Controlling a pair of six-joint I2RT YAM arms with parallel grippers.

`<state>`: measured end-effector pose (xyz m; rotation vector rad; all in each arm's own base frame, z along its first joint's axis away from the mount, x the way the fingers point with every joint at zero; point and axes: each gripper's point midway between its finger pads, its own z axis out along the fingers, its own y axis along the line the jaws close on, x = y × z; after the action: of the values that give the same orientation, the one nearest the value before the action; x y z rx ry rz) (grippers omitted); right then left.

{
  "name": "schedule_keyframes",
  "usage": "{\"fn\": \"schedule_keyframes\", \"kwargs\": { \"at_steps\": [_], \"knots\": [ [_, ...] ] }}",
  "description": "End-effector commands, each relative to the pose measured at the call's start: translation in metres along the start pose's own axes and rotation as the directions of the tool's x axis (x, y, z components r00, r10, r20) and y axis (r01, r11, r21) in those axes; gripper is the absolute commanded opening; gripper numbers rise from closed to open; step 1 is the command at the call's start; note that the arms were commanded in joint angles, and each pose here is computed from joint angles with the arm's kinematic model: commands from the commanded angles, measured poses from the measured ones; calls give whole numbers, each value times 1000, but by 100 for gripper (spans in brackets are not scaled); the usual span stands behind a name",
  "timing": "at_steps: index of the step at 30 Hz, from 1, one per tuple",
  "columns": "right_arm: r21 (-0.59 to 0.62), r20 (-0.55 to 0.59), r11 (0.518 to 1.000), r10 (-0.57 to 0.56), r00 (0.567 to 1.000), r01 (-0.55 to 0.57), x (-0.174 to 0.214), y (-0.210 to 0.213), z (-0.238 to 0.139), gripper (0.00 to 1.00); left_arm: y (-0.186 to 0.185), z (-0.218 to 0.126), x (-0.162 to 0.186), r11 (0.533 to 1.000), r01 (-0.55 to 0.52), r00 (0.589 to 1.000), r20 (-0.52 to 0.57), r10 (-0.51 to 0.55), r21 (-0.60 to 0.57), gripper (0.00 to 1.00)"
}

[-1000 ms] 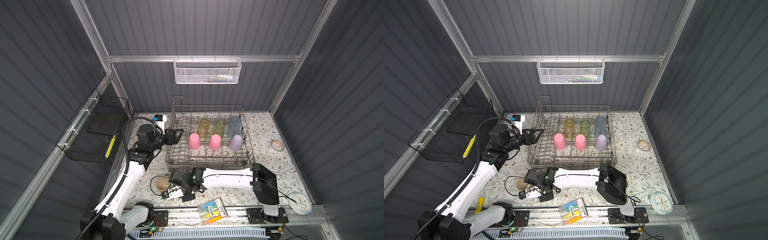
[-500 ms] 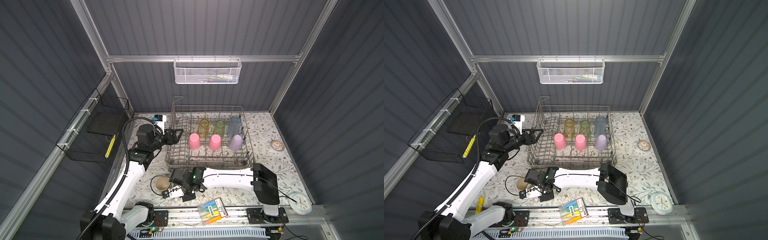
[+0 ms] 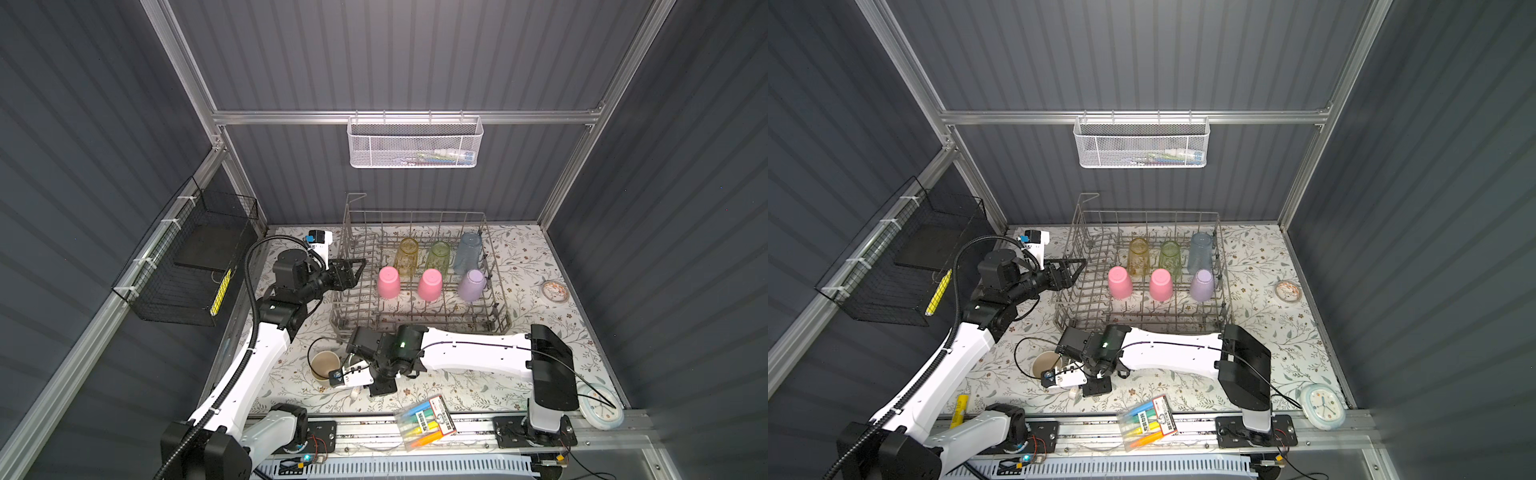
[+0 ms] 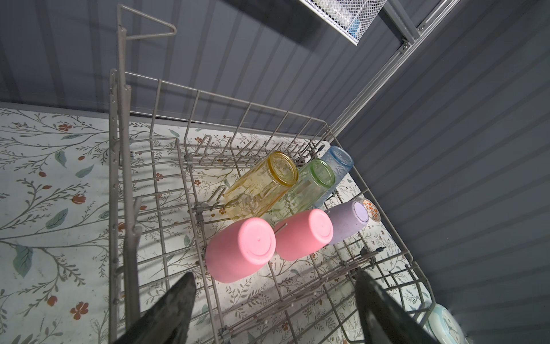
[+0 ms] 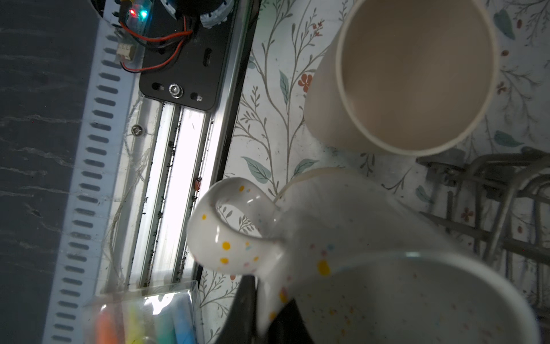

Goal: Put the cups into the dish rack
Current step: 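Lift the white speckled mug over the rack toward the left gripper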

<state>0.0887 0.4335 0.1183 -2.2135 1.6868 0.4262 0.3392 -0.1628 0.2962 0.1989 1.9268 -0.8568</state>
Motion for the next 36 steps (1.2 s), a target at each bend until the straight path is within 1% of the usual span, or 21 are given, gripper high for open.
{"fn": "schedule_keyframes", "kwargs": {
  "at_steps": [1, 3, 6, 13, 16, 19, 25, 28, 31, 34, 36],
  "knots": [
    [5, 71, 1000, 6, 997, -7, -13, 1, -22, 0, -1, 1, -1, 1000, 4, 1000, 3, -4, 20, 84],
    [-1, 88, 1000, 9, 996, -9, -15, 4, -31, 0, -1, 1, 0, 1000, 6, 1000, -1, -6, 22, 84],
    [0, 122, 999, 51, 991, -51, -11, -6, -48, 0, -1, 1, 0, 1000, 3, 1000, 1, -3, 22, 84],
    [-28, 250, 996, 93, 964, -89, -17, -2, -93, 0, -2, 2, 0, 1000, 5, 1000, 0, -5, 26, 84],
    [-73, 335, 993, 109, 936, -90, -23, 4, -117, 0, -4, 1, -3, 999, 2, 1000, 6, -2, 33, 84],
    [-91, 431, 991, 125, 893, -95, -29, 6, -144, 0, -6, 1, -3, 999, 0, 1000, 10, -1, 44, 84],
    [-145, 591, 979, 204, 781, -145, -31, -3, -195, 0, -14, 1, -7, 995, 0, 1000, 27, -3, 98, 84],
    [-168, 659, 968, 252, 708, -188, -26, -13, -216, 0, -22, 1, -9, 990, -8, 999, 36, 3, 141, 84],
    [-182, 733, 958, 283, 619, -223, -21, -24, -239, 0, -33, -2, -11, 978, -24, 999, 52, 14, 207, 85],
    [-216, 793, 941, 324, 516, -259, -12, -37, -264, 0, -45, -5, -14, 960, -50, 997, 75, 30, 276, 85],
    [-251, 822, 922, 364, 438, -295, -5, -48, -280, 0, -52, -7, -15, 947, -68, 995, 89, 42, 313, 85]
  ]
}}
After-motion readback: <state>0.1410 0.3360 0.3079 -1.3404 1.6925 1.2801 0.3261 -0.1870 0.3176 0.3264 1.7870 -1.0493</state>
